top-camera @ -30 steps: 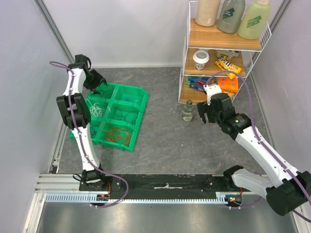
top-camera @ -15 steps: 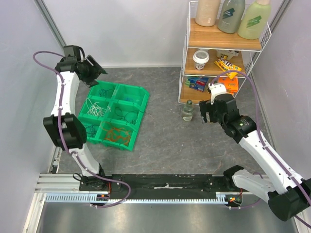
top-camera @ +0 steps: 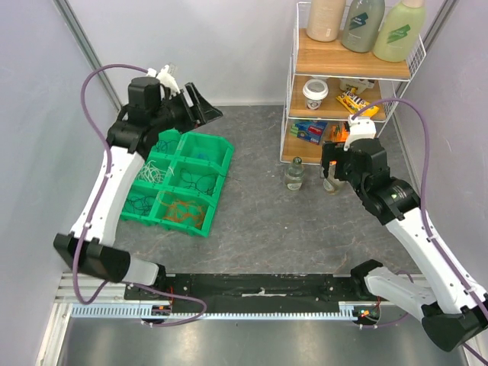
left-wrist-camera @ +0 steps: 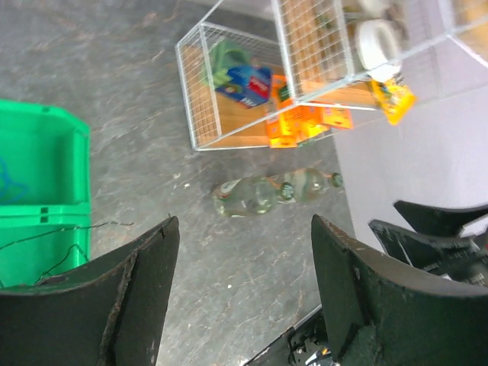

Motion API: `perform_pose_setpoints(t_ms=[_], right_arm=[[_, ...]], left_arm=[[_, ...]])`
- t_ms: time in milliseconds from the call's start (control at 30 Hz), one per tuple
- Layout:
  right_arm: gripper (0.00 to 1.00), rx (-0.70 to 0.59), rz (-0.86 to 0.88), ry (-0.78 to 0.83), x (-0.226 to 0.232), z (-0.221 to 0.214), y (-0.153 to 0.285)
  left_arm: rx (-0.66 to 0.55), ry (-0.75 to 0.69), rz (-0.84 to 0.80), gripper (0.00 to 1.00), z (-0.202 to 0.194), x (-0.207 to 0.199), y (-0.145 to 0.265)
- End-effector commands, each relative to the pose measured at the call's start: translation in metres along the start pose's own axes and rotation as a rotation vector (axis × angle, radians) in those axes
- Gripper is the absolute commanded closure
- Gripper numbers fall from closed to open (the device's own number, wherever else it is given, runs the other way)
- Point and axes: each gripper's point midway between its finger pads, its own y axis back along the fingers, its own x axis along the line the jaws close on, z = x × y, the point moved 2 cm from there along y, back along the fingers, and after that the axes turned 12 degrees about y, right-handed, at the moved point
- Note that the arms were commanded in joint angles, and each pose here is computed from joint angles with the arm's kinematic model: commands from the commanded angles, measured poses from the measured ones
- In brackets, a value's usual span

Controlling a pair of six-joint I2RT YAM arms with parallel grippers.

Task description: Untangle the cables

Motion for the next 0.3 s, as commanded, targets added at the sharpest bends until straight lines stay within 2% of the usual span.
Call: perform_pose_setpoints(t_ms=[0, 267], right_arm=[[0.02, -0.04, -0.037, -0.088, -0.01, 0.018, 0.017], [0.02, -0.189, -0.019, -0.147, -0.017, 0.041, 0.044]], left_arm=[[-0.114, -0.126, -0.235, 0.24, 0.008, -0.048, 0.034], [-0.216, -0.241, -0.343, 0.23, 0.014, -0.08, 0.076]])
